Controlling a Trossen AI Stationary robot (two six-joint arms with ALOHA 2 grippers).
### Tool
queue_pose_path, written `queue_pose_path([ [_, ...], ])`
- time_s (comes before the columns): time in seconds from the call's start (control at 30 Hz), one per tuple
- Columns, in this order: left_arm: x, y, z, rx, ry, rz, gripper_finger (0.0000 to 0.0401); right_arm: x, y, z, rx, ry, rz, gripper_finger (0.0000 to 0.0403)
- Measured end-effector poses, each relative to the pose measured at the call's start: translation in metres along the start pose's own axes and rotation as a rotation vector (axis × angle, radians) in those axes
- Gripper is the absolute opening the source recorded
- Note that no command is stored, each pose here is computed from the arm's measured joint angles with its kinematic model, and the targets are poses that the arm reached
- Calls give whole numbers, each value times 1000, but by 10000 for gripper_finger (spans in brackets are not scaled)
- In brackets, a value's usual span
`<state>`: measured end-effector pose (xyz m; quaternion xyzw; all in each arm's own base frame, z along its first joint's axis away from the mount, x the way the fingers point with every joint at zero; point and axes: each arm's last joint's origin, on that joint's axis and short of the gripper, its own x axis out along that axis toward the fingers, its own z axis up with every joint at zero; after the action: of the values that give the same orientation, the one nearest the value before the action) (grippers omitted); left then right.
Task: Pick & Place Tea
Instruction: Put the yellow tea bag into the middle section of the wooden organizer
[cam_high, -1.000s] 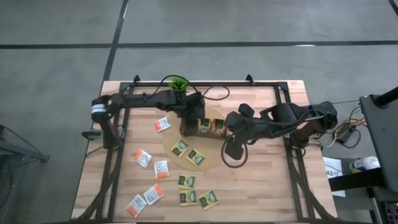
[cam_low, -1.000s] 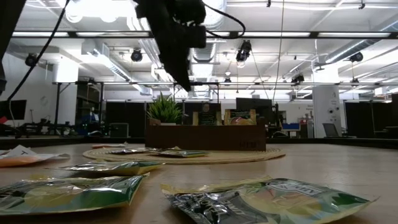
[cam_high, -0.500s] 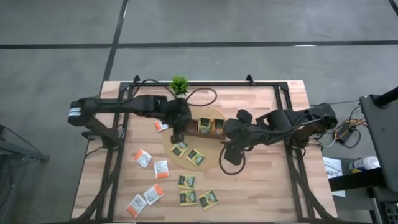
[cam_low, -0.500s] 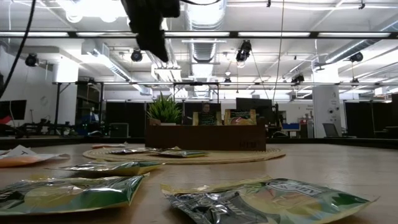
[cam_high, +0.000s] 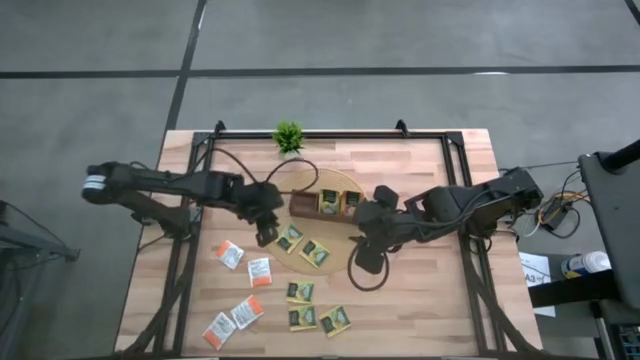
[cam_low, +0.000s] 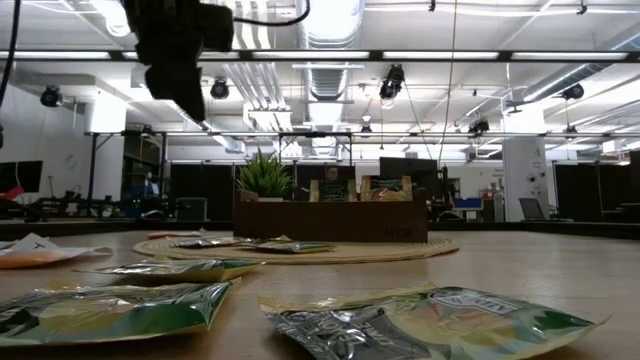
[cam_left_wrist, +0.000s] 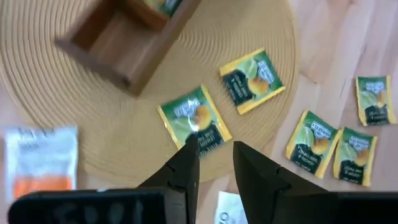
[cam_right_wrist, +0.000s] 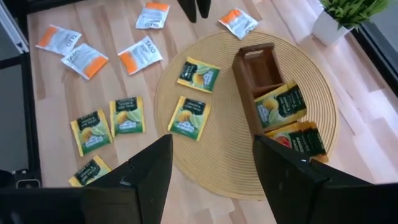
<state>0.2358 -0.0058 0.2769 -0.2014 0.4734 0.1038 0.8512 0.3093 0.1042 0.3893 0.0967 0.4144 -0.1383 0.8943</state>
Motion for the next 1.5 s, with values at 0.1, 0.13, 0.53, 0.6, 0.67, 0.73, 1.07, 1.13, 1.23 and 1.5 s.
queue_pose_path([
  [0.1,6,2,-5,-95,-7,2,92,0,1,1,5,-10,6,219],
  [0.13,8,3,-7,-128,-4,6,92,0,1,1,6,-10,7,219],
  [0.53,44,12,-26,-479,100,112,92,0,1,2,10,-20,13,219],
  [0.6,46,12,-25,-486,101,113,92,0,1,2,10,-20,13,219],
  [0.67,47,10,-23,-486,100,110,92,0,1,2,10,-20,13,219],
  [0.73,47,9,-21,-487,100,109,92,0,1,2,10,-20,13,219],
  [1.07,42,-9,-5,-474,57,37,92,0,1,2,-1,-19,12,219],
  [1.13,43,-11,-3,-465,40,11,92,0,1,2,-1,-20,12,219],
  [1.23,44,-13,-1,-456,32,-50,92,0,1,2,-2,-19,12,219],
  [1.5,48,-15,0,-441,66,-93,147,0,1,2,-2,-19,11,219],
])
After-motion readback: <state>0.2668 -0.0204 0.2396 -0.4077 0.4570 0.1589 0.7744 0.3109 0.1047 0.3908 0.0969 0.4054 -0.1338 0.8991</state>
